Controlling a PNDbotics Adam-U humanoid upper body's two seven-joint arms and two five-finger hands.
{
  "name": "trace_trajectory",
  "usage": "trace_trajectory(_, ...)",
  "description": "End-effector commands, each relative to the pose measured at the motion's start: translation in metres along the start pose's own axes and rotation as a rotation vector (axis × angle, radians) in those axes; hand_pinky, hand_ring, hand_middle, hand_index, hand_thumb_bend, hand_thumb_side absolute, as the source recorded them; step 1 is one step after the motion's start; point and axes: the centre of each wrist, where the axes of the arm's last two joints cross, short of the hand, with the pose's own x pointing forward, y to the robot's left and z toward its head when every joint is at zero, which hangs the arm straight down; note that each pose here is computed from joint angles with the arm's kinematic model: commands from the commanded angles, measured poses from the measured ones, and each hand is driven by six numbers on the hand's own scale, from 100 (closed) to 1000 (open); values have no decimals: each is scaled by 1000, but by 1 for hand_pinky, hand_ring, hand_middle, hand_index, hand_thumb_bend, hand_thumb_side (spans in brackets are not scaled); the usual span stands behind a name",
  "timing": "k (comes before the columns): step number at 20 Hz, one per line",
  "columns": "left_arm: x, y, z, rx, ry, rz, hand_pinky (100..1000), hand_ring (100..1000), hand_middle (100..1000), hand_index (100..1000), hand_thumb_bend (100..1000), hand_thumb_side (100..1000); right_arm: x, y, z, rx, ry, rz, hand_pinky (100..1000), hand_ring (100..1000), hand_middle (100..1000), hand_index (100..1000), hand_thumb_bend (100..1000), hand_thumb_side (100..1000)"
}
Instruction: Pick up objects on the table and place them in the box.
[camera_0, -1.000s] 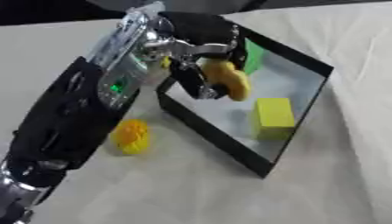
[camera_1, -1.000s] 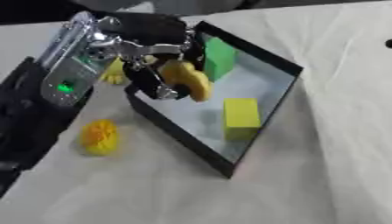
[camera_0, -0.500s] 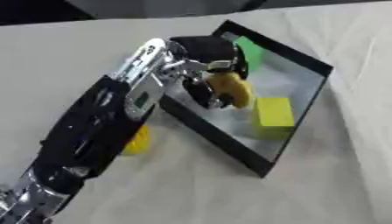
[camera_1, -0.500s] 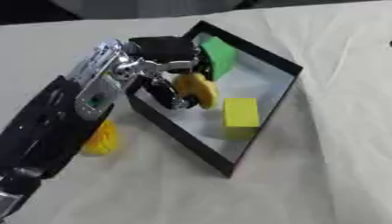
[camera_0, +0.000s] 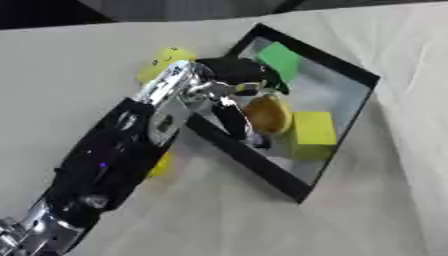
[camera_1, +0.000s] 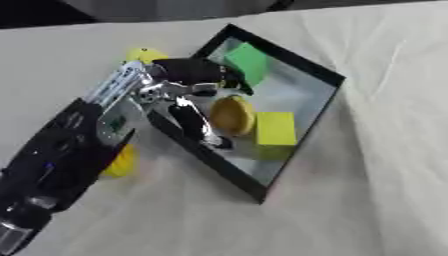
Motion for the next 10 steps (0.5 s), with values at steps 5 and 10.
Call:
trace_trajectory(5,-16,28,33,130,47,67,880,821,797,913,480,497,8,-5,-2,-8,-24,9,888,690,762,876,100,561)
trace_trajectory(10,-42,45,73,210,137,130,879,827,802,917,486,469,7,-8,1,-22,-13,19,888,690,762,876,100,562)
